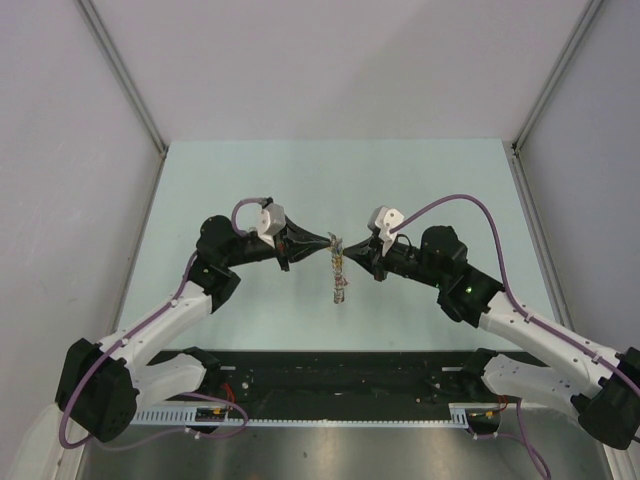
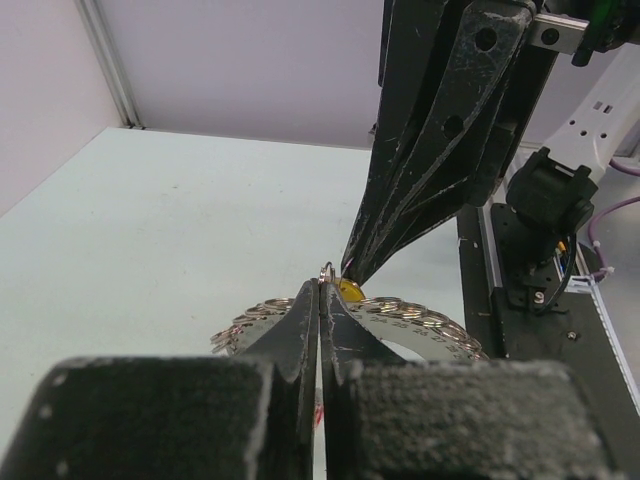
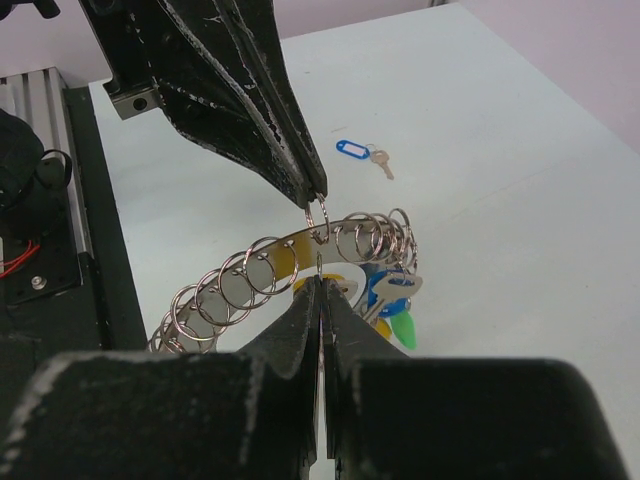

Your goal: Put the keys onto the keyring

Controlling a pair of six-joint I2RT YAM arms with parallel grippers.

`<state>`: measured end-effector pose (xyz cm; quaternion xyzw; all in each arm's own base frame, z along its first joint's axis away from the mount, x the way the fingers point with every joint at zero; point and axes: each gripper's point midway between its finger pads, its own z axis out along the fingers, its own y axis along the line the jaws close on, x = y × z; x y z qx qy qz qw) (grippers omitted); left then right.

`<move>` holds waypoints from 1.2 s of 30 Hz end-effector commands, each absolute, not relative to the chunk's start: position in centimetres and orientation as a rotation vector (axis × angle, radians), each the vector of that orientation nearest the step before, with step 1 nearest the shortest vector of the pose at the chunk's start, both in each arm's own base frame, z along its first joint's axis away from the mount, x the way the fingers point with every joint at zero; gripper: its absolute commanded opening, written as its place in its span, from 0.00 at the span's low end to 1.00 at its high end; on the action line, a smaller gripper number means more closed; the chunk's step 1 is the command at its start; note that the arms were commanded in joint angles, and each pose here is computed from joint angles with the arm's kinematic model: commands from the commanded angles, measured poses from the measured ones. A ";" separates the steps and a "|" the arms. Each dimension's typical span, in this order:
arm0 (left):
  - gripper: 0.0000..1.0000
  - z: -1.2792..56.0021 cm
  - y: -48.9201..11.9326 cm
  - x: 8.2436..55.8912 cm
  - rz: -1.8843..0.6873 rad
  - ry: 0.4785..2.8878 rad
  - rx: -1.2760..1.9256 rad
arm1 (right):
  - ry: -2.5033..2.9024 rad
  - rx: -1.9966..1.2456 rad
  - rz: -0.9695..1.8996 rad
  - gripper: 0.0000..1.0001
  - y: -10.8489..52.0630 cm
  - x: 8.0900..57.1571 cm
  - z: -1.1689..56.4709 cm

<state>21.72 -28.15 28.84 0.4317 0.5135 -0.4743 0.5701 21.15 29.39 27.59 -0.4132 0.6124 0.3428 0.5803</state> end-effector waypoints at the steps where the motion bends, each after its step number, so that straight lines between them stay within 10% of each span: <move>1: 0.00 31.3 -28.3 20.8 -1.115 1.089 1.029 | 1.382 -0.951 0.818 0.00 29.7 21.3 28.7; 36: 0.00 24.2 -31.5 21.8 -1.130 1.352 0.898 | 1.496 -0.955 0.860 0.00 30.2 21.2 26.1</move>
